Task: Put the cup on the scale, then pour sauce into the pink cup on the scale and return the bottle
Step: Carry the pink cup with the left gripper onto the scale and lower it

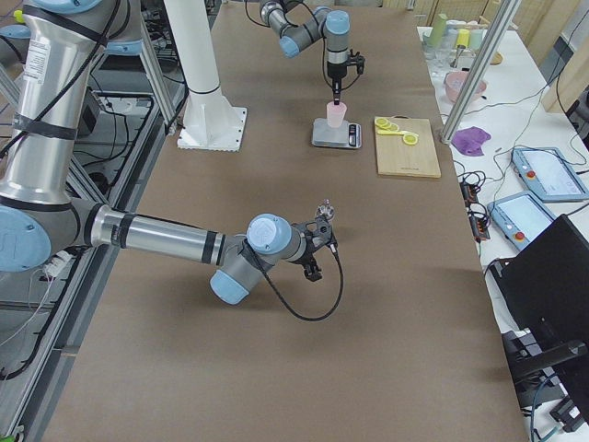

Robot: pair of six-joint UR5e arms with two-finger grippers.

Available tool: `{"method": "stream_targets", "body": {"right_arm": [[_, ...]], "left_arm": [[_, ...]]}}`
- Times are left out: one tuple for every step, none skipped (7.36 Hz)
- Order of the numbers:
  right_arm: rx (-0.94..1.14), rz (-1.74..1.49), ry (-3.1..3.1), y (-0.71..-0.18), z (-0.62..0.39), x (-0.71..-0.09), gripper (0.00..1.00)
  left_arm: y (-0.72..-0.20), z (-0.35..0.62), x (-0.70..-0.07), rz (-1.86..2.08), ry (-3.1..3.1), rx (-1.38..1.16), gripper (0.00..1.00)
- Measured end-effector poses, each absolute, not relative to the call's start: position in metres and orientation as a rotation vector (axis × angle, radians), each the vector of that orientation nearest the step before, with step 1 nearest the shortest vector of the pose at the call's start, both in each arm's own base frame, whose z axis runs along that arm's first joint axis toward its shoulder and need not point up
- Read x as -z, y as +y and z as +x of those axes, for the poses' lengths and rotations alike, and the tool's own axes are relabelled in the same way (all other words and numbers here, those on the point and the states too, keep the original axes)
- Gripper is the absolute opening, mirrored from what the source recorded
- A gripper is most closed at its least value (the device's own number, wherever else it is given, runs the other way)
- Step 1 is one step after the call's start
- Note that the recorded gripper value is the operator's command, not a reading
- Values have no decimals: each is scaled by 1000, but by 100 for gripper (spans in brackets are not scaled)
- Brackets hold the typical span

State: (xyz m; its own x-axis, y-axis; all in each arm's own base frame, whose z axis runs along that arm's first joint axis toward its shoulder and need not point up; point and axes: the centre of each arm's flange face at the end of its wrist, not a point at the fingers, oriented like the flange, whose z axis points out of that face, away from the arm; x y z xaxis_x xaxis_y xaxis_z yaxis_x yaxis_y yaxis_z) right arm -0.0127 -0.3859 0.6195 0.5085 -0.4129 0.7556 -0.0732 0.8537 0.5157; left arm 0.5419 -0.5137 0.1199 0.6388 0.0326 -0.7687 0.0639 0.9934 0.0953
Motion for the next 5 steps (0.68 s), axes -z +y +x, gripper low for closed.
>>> {"method": "stream_targets", "body": {"right_arm": [[217, 531, -1029, -386, -13, -620, 100], [217, 530, -1029, -386, -13, -620, 100], [217, 530, -1028, -386, -13, -620, 100], [217, 529, -1028, -386, -13, -621, 100], [217, 529, -1028, -386, -13, -621, 100]], "left_arm": [[-516, 547, -123, 121, 883, 16, 0], [-517, 549, -125, 122, 886, 13, 0], [-515, 552, -125, 122, 889, 10, 0], [-513, 554, -125, 120, 890, 6, 0], [-511, 556, -126, 118, 889, 2, 0]]}}
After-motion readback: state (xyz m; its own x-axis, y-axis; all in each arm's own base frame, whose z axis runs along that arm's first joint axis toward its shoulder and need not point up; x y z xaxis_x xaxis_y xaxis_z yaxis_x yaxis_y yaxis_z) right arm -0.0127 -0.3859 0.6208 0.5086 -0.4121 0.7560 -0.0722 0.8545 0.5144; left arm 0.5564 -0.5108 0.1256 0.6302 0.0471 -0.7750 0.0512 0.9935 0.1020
